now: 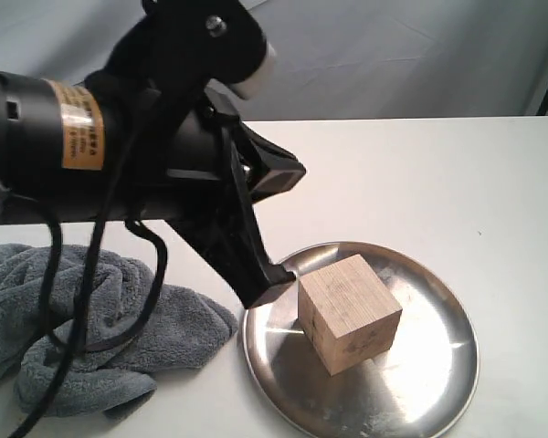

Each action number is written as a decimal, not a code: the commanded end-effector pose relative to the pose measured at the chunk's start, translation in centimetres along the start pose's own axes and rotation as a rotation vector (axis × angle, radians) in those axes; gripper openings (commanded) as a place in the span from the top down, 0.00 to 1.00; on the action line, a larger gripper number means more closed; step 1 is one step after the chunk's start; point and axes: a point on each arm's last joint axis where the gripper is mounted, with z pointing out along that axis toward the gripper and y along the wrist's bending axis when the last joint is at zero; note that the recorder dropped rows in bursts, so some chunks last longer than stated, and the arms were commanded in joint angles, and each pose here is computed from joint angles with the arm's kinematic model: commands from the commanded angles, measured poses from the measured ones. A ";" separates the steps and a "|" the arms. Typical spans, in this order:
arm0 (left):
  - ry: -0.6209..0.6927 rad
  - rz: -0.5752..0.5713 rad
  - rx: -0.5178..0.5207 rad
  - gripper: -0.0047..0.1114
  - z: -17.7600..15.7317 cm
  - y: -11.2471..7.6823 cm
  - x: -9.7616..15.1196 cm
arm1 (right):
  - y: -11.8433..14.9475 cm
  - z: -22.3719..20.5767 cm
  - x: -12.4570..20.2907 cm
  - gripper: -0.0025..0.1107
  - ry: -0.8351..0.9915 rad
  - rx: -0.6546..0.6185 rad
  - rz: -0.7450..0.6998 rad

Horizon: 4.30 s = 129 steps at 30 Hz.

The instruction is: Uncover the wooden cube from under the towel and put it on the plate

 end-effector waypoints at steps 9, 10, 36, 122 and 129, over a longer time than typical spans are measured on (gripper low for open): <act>-0.269 -0.093 -0.033 0.96 -5.1 -0.4 1.7 | 0.0 0.0 0.0 0.98 -0.010 -0.003 0.001; -0.270 -0.093 -0.033 0.96 -5.2 -0.5 2.1 | 0.0 0.0 0.0 0.98 -0.010 -0.003 0.001; -0.324 0.163 -0.099 0.96 -7.2 -0.8 4.3 | 0.0 0.0 0.0 0.98 -0.010 -0.003 0.001; -0.336 -0.559 -0.825 0.96 -12.9 -1.5 25.6 | 0.0 0.0 0.0 0.98 -0.012 -0.003 0.001; -0.293 -0.578 -0.812 0.96 -12.7 -1.7 25.9 | 0.0 0.0 0.0 0.98 -0.012 -0.003 0.001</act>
